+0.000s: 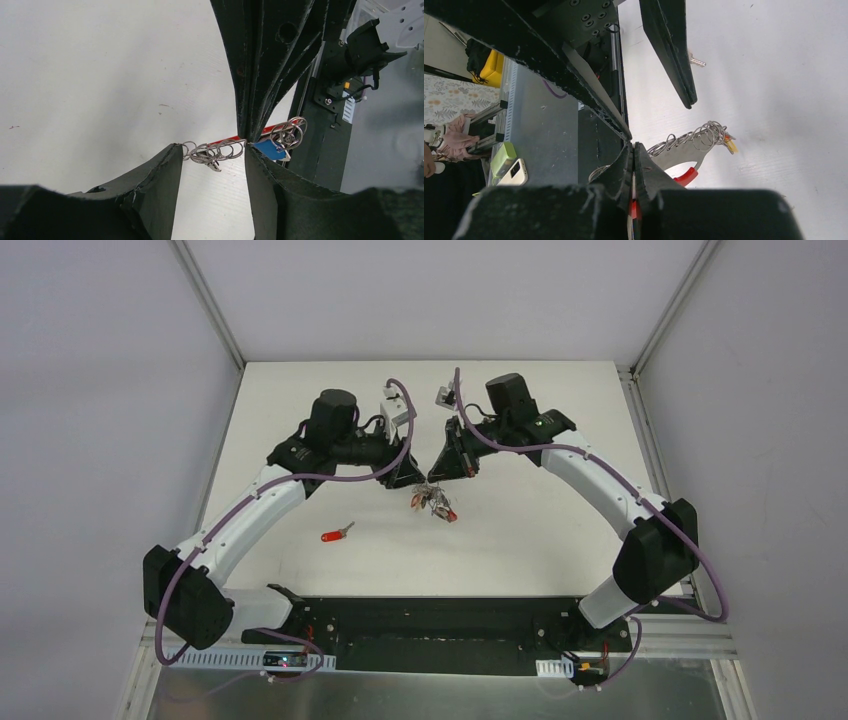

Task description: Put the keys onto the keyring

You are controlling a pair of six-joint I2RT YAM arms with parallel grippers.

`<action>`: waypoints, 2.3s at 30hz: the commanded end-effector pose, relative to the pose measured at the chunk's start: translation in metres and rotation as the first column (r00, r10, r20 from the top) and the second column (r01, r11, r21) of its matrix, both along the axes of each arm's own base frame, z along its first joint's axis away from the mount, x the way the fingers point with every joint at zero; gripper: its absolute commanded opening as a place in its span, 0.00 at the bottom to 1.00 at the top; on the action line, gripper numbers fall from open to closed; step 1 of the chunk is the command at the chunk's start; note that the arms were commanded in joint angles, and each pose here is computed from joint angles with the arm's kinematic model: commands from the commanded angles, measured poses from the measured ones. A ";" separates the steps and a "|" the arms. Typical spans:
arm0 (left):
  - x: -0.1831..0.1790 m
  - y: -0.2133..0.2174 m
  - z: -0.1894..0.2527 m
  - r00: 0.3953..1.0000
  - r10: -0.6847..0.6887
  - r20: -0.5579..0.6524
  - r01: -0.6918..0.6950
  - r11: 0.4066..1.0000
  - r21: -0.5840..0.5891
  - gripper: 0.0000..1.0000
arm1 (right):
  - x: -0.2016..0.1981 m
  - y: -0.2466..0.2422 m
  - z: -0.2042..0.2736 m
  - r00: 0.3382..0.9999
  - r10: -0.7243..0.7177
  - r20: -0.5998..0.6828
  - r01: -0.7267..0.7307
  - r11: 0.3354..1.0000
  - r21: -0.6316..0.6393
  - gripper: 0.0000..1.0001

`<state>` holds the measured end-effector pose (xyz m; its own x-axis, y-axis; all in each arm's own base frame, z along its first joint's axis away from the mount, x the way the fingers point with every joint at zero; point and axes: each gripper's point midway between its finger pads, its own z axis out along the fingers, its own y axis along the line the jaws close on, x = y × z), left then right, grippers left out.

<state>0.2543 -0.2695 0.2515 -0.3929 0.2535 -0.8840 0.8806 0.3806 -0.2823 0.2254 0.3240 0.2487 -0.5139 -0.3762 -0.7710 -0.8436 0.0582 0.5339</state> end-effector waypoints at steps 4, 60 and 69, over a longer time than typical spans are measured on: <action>-0.014 -0.014 0.004 0.996 -0.085 -0.028 0.082 0.993 -0.081 0.48 | -0.008 -0.004 0.028 0.998 0.038 0.058 -0.043 0.995 0.090 0.00; -0.013 -0.045 0.031 0.976 -0.164 -0.140 0.105 0.930 -0.352 0.00 | 0.007 -0.013 0.034 0.999 -0.002 -0.050 0.012 0.980 0.199 0.00; -0.019 -0.038 0.030 0.980 -0.165 -0.107 0.126 0.944 -0.304 0.00 | 0.010 -0.019 0.025 0.999 -0.035 -0.035 0.040 0.982 0.182 0.12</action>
<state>0.2437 -0.3062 0.2525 -0.5990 0.0578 -0.7987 0.7914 0.1948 -0.5794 0.2432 0.3087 0.2589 -0.6116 -0.2286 -0.7574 -0.7808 0.0198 0.6245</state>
